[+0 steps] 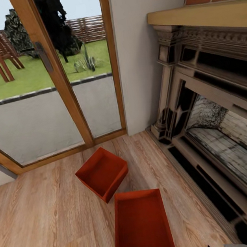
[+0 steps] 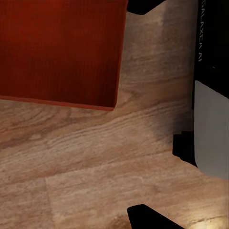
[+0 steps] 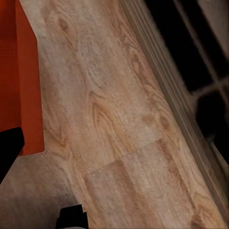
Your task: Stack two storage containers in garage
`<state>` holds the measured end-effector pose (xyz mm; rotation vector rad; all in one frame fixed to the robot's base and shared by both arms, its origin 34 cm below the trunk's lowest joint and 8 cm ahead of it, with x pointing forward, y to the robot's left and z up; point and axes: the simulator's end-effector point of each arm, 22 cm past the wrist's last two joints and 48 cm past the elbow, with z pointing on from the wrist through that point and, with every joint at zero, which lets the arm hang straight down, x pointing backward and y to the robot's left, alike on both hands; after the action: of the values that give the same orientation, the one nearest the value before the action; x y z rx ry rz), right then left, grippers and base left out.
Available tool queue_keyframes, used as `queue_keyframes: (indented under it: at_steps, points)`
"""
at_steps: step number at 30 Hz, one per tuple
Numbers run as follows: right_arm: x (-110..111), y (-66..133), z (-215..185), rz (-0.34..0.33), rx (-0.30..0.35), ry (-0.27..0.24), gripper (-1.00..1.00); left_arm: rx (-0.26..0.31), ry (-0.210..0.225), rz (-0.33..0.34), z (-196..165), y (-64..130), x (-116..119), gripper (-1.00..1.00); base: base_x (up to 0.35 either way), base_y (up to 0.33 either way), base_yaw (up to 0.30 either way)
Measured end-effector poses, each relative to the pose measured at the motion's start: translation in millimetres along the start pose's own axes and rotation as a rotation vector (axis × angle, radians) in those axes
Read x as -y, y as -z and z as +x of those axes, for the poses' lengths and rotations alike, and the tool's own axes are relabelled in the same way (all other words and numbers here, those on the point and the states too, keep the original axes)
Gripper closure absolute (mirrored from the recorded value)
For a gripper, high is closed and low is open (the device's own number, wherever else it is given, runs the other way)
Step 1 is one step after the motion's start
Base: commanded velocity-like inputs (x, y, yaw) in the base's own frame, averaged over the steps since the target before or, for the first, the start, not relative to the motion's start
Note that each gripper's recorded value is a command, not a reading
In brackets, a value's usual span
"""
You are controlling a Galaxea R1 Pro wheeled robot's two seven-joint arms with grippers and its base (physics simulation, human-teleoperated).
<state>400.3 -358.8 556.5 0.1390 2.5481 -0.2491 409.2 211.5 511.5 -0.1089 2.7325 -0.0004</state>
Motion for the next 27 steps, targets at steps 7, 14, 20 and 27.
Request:
queue_keyframes:
  at_steps: [7,14,20,27]
  points:
    - [3,-2.1,-6,0.003,0.010,0.003,-1.00,-0.007,0.001,-0.001,3,-1.3,0,-1.00,0.000,0.000,0.000]
    - [3,-2.5,-1,0.005,0.000,0.006,-1.00,-0.020,0.002,-0.005,9,-2.2,-1,-1.00,0.000,0.000,0.000]
    - [4,-2.7,4,0.008,-0.012,0.003,-1.00,-0.033,0.002,-0.006,16,-2.7,-1,-1.00,0.000,0.000,0.000]
    - [3,-2.6,11,0.004,-0.028,0.001,-1.00,-0.047,0.002,-0.003,22,-3.4,-1,-1.00,0.000,0.000,0.000]
